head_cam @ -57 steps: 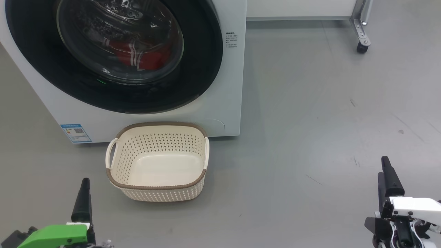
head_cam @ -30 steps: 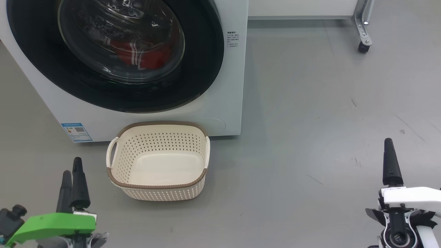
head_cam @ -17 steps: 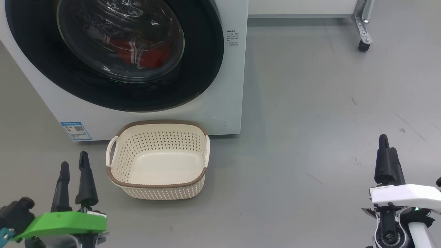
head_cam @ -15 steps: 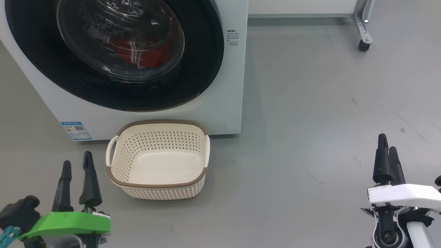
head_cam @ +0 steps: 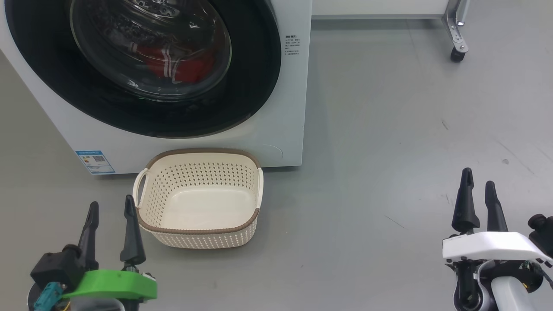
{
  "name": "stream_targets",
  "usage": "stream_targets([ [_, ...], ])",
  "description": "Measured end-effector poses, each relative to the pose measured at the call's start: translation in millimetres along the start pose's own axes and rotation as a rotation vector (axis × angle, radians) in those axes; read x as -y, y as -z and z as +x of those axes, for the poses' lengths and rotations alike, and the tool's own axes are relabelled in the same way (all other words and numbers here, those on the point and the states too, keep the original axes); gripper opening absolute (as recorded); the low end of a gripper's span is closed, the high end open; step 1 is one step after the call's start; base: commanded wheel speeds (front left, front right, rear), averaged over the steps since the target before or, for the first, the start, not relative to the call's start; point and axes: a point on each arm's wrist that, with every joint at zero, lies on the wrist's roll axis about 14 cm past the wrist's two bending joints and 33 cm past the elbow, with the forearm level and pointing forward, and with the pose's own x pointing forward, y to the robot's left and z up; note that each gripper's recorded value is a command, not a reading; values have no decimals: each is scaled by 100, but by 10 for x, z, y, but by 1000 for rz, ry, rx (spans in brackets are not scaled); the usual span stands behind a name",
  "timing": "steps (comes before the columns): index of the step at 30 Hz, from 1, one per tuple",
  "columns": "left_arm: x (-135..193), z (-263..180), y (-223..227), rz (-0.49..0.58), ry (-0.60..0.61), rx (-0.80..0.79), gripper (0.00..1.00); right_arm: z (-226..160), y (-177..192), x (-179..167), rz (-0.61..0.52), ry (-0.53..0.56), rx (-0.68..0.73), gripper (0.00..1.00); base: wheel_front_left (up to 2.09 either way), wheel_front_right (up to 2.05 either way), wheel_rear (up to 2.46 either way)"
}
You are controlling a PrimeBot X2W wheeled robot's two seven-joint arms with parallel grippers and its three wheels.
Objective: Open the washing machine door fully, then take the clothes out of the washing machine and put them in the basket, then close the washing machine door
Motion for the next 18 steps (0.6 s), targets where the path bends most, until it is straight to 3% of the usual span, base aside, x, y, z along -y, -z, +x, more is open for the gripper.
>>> stream_targets([
  [12, 116, -70, 187, 180, 37, -39, 100, -60, 182, -20, -201, -8, -33, 100, 0, 0, 0],
  [18, 126, -127, 324, 192, 35, -82, 100, -125, 368, -15, -279, -24, -86, 100, 0, 0, 0],
])
